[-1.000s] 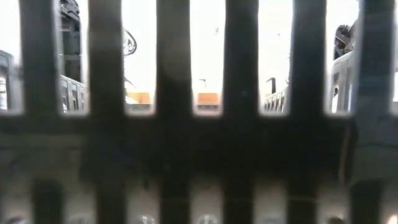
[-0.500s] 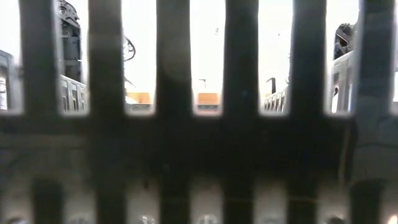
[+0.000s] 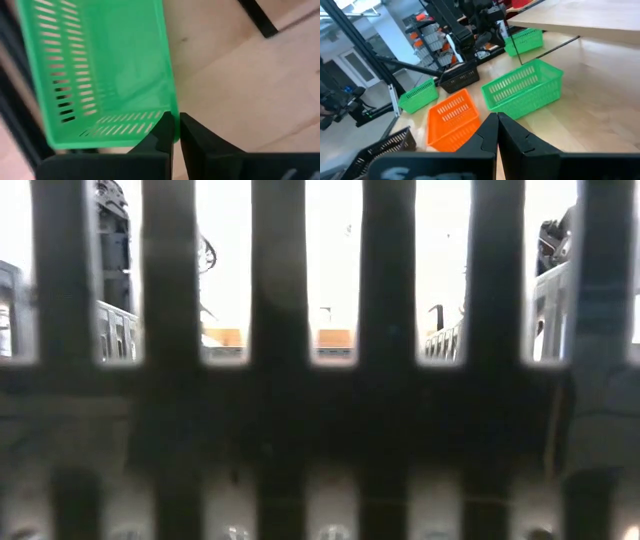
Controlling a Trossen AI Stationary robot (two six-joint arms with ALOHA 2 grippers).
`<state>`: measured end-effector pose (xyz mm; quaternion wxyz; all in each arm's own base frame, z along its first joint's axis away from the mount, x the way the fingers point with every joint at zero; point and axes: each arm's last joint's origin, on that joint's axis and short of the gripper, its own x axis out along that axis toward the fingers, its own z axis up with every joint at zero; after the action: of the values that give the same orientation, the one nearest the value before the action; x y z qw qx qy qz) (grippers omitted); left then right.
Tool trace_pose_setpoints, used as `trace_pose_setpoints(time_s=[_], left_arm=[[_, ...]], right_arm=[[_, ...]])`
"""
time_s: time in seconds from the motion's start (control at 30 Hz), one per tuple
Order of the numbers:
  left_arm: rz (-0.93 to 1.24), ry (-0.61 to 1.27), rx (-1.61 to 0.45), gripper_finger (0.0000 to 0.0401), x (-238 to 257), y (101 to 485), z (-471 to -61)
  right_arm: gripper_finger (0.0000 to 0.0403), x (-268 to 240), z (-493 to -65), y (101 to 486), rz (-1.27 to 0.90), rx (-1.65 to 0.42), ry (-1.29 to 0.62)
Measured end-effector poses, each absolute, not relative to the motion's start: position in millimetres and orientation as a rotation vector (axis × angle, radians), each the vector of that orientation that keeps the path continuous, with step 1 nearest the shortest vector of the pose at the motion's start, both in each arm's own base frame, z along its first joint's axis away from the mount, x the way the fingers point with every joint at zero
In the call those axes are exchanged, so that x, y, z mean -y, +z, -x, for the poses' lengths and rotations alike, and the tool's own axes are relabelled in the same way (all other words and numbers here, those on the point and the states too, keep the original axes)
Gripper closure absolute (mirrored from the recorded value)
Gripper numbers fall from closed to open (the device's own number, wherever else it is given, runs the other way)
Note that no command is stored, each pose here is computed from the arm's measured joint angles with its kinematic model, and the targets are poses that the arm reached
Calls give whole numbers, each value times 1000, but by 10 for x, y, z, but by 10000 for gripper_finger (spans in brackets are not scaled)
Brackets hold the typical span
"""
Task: Stack baskets on shelf by color
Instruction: Put the top green bin on the shelf
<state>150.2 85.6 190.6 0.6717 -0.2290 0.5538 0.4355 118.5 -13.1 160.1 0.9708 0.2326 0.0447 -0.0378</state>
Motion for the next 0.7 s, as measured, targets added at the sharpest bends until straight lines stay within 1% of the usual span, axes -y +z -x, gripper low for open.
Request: trace_pose_setpoints(time_s=[0.1,0.23,0.4,0.57,0.7], left_arm=[[504,1053,-1211,393,-852,2062,-1459],[493,1081,-1079,390,-840,2404,-1412],[474,1034,-840,396,-818,3012,-1390],[434,964,-647,394,-768,3633,-1392],[436,924,-560,395,-749,3952,-1483]], right_arm=[[403,130,-1187,1622,-484,-70,-67],[403,130,-1187,1626,-493,-64,-66],[403,131,-1187,1630,-494,-60,-69],[403,132,-1188,1629,-516,-59,-72],[403,139,-1187,1629,-525,-53,-96]])
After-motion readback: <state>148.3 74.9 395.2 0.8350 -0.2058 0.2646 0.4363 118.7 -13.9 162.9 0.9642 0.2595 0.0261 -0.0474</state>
